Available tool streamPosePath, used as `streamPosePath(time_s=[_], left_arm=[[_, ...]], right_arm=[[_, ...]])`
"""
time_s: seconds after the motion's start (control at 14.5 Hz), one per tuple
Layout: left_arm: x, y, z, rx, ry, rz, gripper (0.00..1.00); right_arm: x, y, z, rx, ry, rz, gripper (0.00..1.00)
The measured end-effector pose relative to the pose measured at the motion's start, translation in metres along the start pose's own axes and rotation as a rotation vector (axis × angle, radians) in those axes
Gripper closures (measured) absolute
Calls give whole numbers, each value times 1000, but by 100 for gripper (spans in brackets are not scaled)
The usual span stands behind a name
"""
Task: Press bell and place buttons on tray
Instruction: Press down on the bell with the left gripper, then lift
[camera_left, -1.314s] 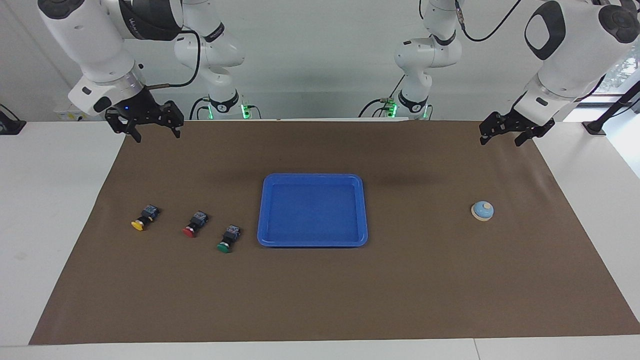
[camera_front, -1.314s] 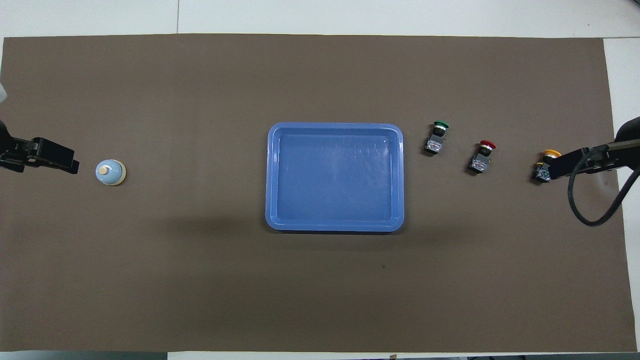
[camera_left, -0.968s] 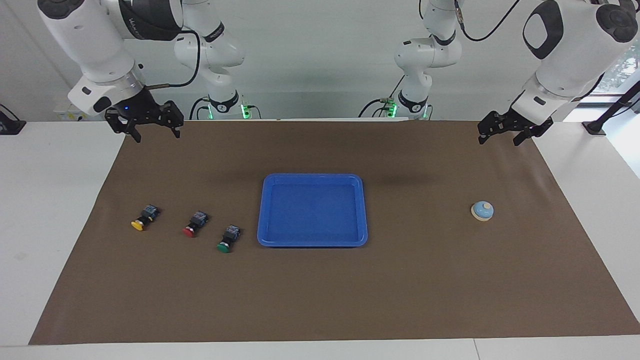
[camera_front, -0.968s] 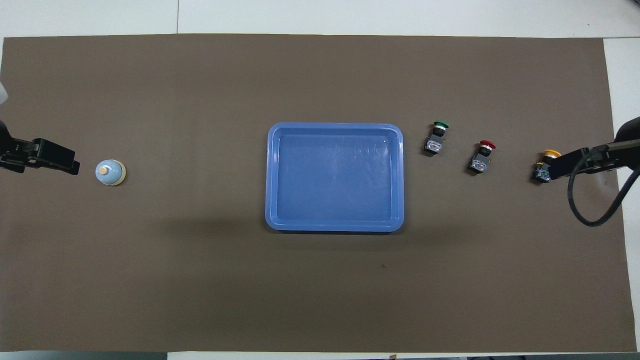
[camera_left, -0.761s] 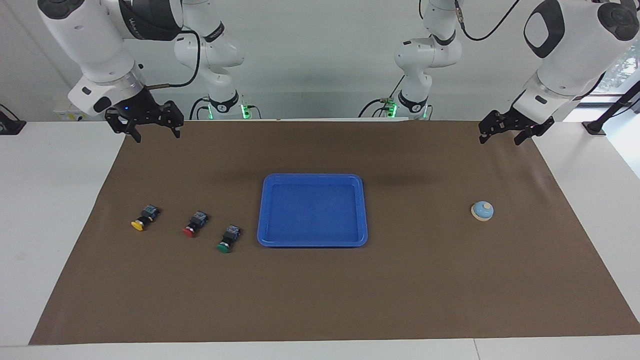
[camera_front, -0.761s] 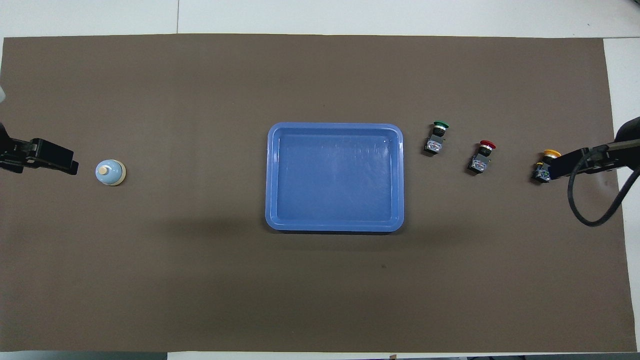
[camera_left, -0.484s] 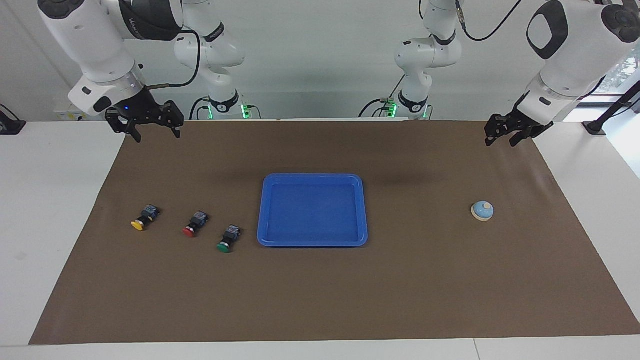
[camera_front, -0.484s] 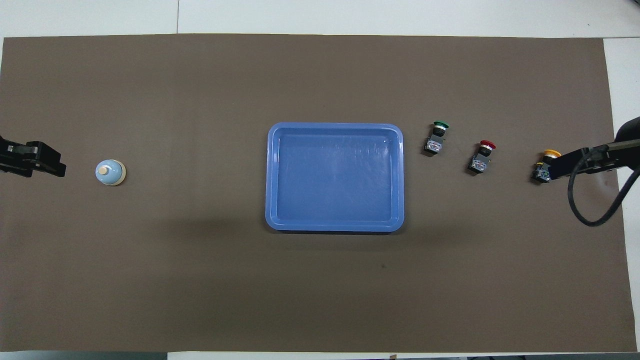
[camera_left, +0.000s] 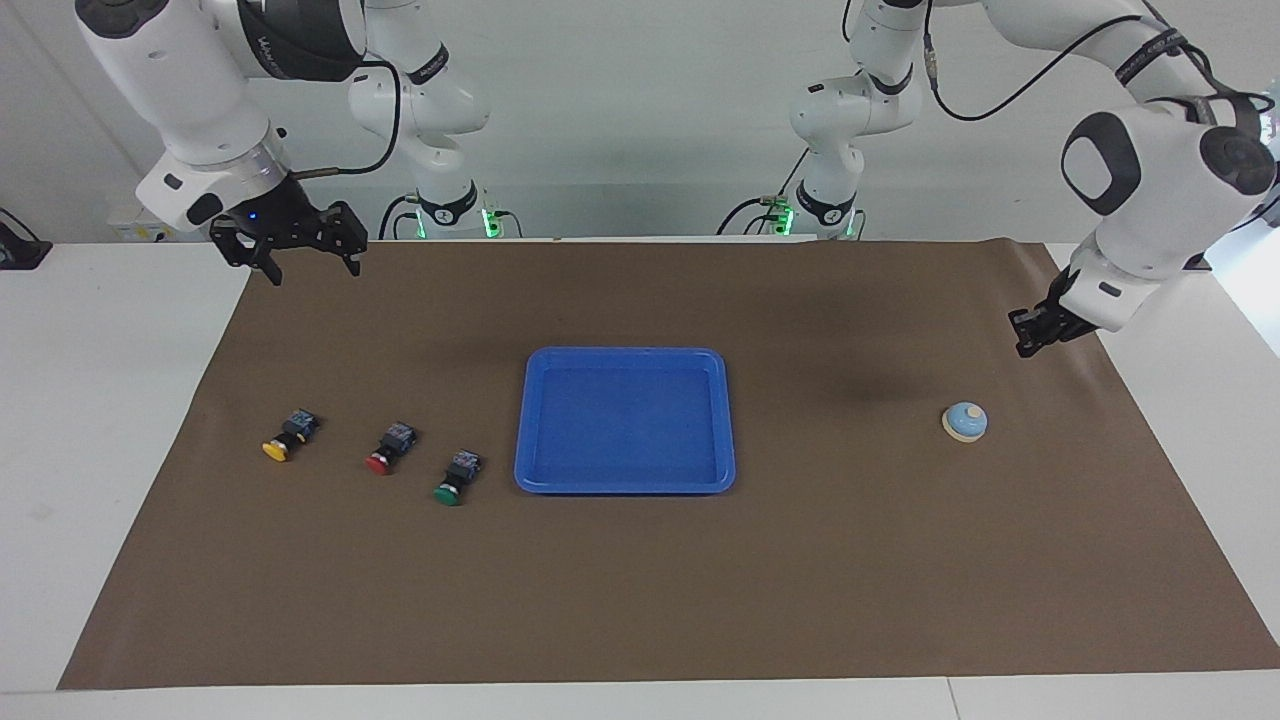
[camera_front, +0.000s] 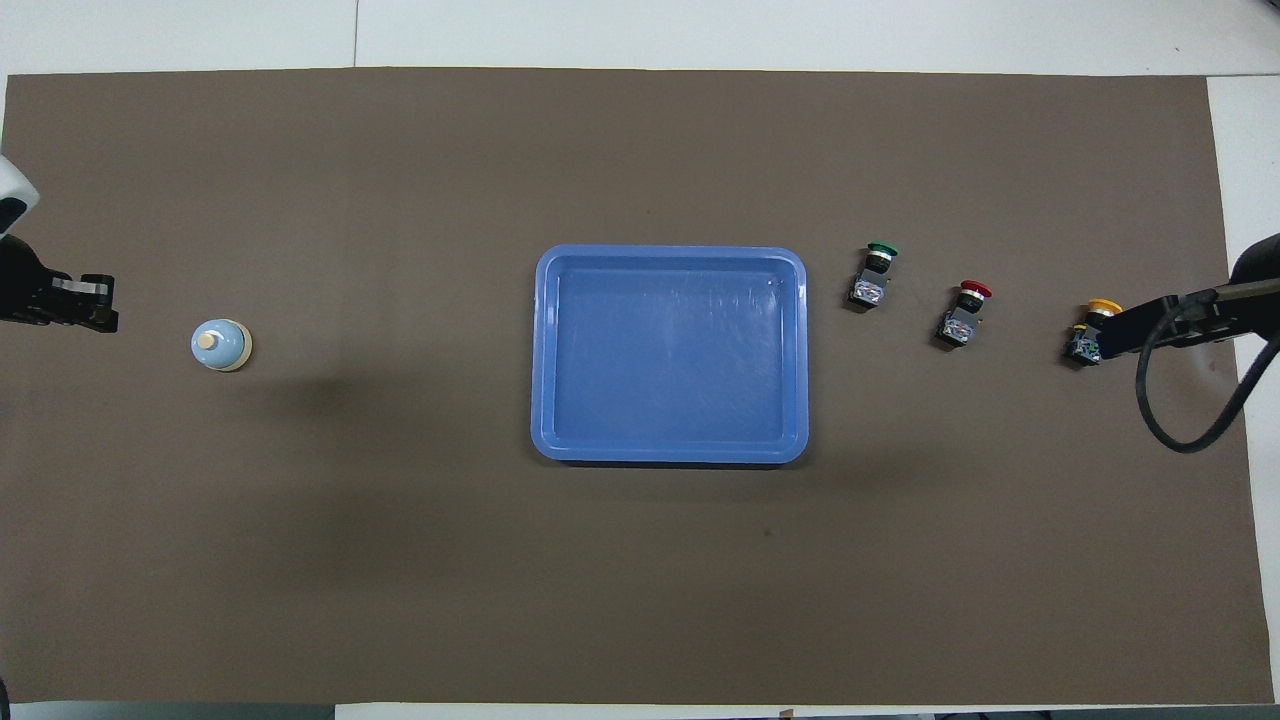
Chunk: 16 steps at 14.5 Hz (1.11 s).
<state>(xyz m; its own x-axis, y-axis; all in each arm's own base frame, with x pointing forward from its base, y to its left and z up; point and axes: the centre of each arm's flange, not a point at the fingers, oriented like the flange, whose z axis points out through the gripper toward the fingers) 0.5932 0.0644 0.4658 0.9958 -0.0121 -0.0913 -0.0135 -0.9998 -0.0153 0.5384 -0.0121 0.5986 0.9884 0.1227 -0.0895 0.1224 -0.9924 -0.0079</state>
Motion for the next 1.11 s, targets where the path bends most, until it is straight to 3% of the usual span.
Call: streamPosePath(time_s=[0.21,0.76,0.9,1.11], left_arm=[[5,-3,48,-1,16,-1,99],[4,8,130,-3,49,19,99],[5,9,128,-2,58,21,99],[6,9,125,-4,39,25,91]], right_arm=[[0,0,0,0,0,0,0],[0,0,0,0,0,0,0],[0,0,0,0,0,0,0],[0,0,0,0,0,0,0]])
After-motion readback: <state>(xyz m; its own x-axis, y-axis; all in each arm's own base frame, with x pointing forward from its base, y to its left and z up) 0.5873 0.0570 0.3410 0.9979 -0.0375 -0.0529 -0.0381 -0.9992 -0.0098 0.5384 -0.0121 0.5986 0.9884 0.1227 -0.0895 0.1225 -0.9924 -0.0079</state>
